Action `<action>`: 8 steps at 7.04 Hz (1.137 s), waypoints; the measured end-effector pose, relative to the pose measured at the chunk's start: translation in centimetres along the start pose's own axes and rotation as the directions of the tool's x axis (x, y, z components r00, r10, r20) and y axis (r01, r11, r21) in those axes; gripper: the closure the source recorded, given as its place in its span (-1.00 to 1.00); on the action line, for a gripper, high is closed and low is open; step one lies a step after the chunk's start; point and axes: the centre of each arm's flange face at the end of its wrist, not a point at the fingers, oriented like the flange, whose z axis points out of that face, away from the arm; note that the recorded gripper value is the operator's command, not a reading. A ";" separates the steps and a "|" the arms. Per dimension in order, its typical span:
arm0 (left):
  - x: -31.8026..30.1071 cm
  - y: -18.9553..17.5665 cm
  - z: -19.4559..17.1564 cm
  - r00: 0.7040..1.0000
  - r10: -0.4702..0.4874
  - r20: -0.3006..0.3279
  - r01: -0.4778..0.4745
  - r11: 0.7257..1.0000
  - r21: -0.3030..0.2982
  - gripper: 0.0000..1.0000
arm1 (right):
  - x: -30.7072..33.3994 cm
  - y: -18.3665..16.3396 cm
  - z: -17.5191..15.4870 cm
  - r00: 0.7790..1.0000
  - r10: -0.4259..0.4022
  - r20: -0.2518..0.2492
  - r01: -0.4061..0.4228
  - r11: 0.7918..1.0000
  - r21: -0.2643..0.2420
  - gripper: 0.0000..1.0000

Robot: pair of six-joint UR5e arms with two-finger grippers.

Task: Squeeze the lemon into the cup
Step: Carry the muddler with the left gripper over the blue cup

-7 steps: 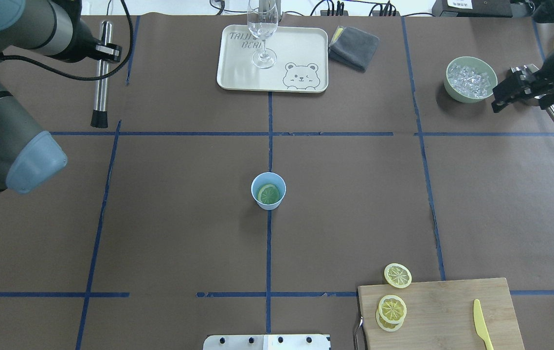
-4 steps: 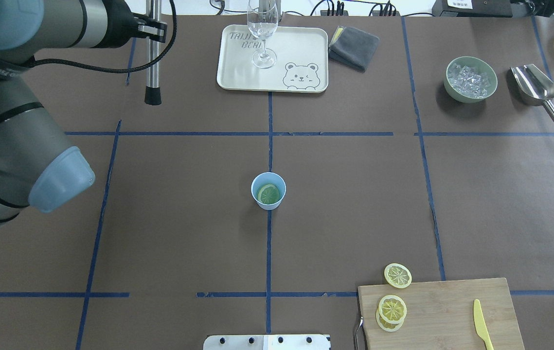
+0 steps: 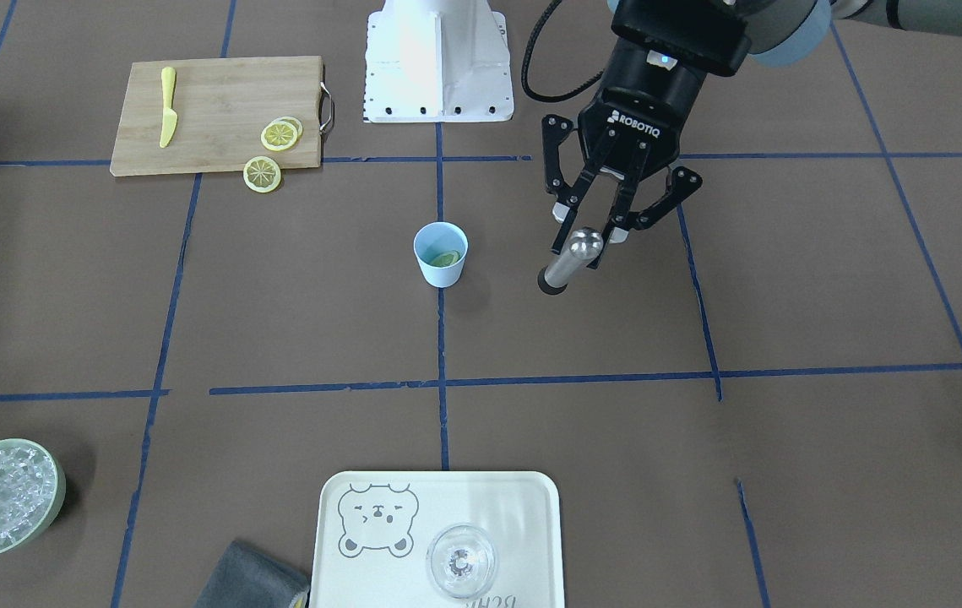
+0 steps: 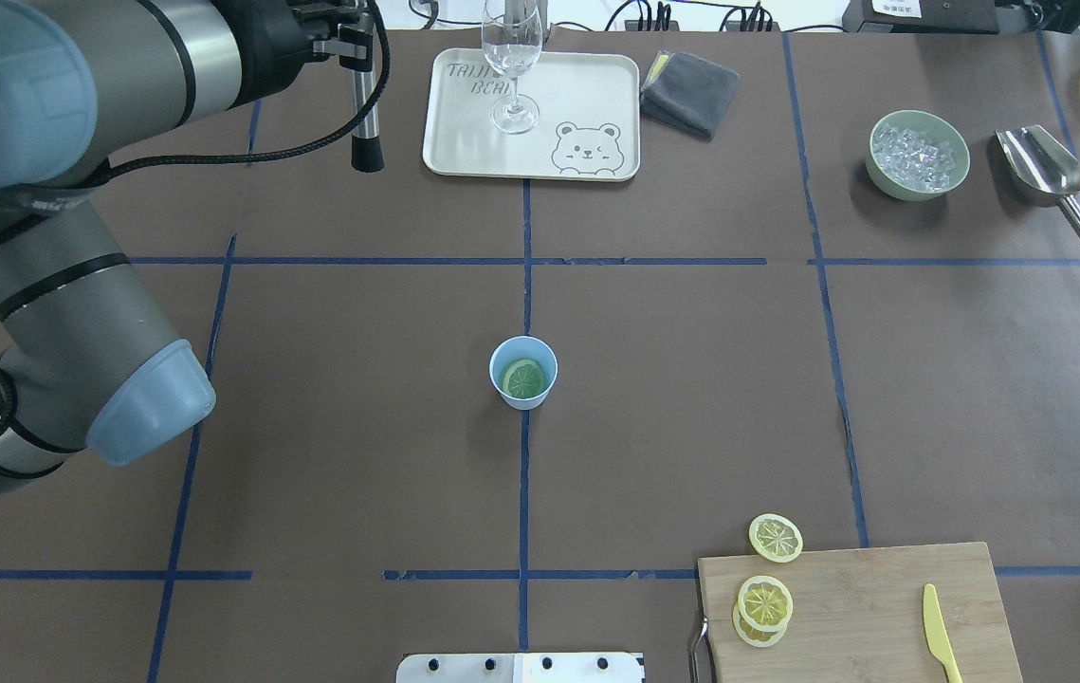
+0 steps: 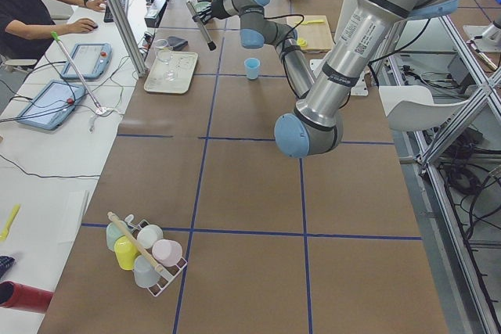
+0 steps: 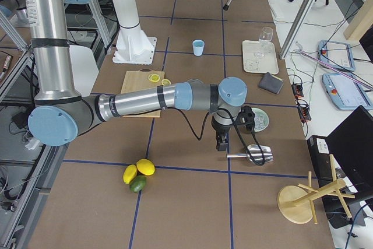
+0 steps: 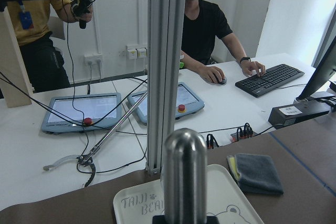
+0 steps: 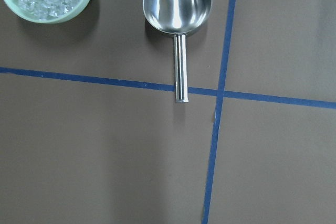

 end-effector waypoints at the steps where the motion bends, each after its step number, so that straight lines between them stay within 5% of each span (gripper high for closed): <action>1: 1.5 1.0 -0.8 1.000 -0.012 -0.024 0.013 0.999 0.043 1.00 | 0.9 0.1 0.4 1.000 0.004 -0.001 -0.004 1.000 -0.004 -1.00; 5: 8.1 9.0 -3.3 0.997 -0.075 0.014 0.070 0.975 0.211 1.00 | 3.1 -0.2 1.2 1.000 0.019 0.000 -0.019 0.999 0.047 -1.00; 8: 13.0 15.7 -5.2 0.997 -0.054 0.058 0.040 0.973 0.229 1.00 | 2.9 -0.4 1.0 1.000 0.024 0.002 -0.024 0.998 0.055 -1.00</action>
